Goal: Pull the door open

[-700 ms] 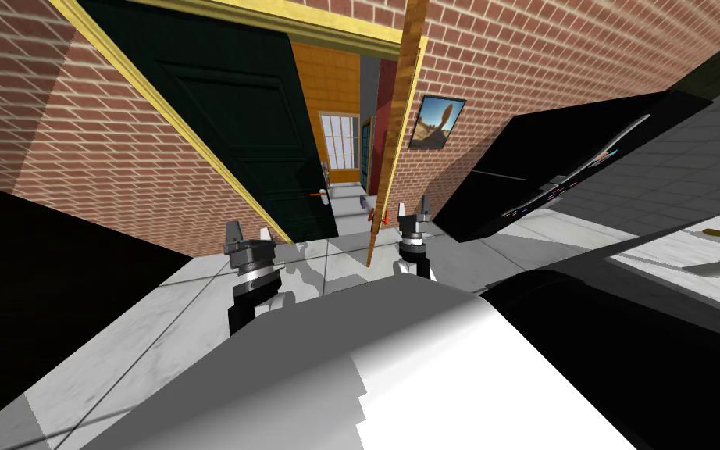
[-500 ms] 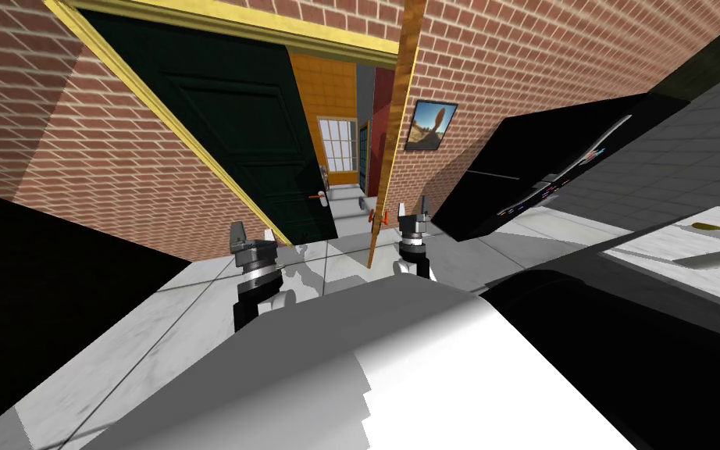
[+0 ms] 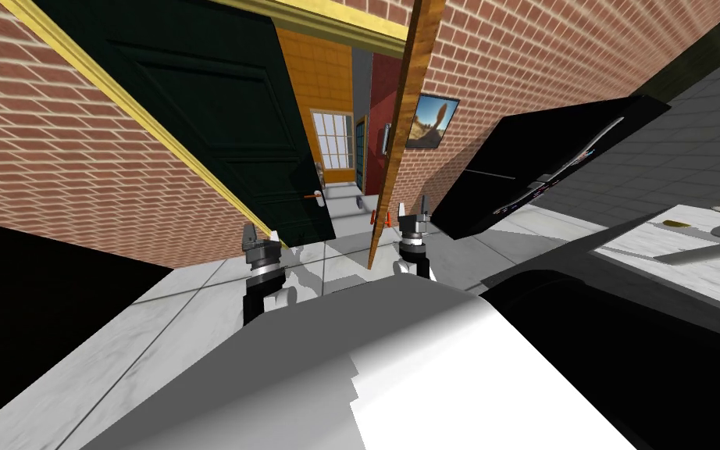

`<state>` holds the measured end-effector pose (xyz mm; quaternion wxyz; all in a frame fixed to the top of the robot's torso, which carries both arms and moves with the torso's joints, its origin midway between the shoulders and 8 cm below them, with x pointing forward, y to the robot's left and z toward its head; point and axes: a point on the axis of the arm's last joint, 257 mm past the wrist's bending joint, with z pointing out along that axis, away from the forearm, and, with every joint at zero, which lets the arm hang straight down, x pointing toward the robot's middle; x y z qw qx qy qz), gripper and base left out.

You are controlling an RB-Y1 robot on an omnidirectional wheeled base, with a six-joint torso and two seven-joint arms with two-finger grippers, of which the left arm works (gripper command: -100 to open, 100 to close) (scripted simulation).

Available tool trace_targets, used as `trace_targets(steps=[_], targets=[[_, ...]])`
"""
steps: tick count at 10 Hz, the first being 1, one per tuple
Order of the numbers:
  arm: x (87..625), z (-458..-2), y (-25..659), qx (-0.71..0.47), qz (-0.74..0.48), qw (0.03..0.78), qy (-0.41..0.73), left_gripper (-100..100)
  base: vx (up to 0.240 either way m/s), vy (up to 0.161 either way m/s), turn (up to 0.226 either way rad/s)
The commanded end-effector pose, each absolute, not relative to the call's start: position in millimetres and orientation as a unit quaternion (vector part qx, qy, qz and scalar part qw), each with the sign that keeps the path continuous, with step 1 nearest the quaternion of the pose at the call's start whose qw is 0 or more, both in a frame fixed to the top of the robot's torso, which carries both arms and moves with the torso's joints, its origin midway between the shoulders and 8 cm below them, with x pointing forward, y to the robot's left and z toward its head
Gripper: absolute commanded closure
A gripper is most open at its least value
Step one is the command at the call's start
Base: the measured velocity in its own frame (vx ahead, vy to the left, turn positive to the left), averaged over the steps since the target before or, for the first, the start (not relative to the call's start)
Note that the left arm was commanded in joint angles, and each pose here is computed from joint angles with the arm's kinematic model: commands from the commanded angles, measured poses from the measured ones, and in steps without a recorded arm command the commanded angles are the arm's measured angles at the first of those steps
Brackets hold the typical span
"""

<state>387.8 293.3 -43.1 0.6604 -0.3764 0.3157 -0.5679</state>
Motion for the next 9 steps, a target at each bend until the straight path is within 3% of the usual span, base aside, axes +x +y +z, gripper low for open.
trace_targets(steps=[1, 9], targets=[[396.0, -54.6, 299.4, -0.379, -0.562, 0.660, 0.323, -100, 0.068, 0.016, -0.094], [434.0, -103.5, 326.4, -0.396, -0.532, 0.659, 0.354, -100, 0.062, 0.025, -0.089]])
